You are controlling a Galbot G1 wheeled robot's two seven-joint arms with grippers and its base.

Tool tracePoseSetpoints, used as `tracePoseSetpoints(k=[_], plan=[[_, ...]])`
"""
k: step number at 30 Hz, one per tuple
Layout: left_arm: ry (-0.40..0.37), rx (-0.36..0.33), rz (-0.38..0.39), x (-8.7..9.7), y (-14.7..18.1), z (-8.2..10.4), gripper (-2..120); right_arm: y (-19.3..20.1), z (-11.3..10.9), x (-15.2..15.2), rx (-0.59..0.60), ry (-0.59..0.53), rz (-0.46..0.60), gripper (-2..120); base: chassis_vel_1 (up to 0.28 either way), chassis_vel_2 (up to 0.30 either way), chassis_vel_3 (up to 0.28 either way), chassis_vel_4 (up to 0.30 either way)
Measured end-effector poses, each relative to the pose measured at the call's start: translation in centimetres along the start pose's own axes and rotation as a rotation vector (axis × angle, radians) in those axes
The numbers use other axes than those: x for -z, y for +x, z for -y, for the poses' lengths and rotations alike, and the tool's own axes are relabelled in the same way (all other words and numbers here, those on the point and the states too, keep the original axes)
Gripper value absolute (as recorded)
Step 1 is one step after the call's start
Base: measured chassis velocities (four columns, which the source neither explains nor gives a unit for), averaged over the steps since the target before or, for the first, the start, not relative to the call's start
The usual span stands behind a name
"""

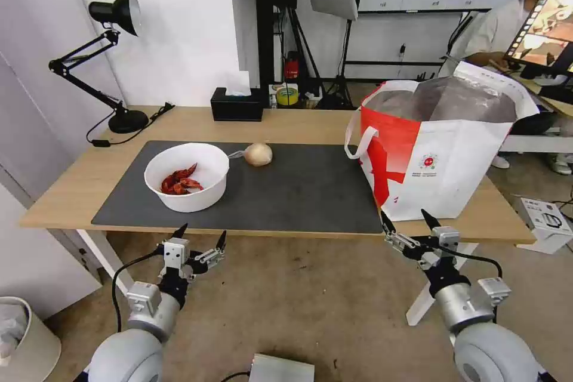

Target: Pick up the trash from the table and place it into the takeout bag.

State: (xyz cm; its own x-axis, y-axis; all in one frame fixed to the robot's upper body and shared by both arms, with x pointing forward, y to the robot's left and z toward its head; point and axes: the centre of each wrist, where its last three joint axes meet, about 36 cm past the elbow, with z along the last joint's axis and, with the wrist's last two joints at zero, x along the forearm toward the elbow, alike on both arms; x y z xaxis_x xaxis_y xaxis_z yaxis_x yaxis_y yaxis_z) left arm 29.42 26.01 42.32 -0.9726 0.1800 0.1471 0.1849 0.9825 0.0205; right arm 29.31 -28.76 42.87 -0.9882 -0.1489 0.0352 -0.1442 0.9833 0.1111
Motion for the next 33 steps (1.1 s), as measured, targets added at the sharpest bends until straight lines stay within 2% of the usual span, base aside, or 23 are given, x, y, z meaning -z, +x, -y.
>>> tracePoseSetpoints(k=[25,33], plan=[[0.002,0.004,-0.008,-0.4,0.0,-0.1,100,-0.2,-0.4,-0.9,0.002,-0.017,-0.007,100,0.000,0.000,0.000,0.000],[-0.007,0.006,-0.006,-0.3,-0.2,-0.5,100,-4.0,-2.3,0.8,0.142,-0.049,0.012,100,0.000,0.000,0.000,0.000]])
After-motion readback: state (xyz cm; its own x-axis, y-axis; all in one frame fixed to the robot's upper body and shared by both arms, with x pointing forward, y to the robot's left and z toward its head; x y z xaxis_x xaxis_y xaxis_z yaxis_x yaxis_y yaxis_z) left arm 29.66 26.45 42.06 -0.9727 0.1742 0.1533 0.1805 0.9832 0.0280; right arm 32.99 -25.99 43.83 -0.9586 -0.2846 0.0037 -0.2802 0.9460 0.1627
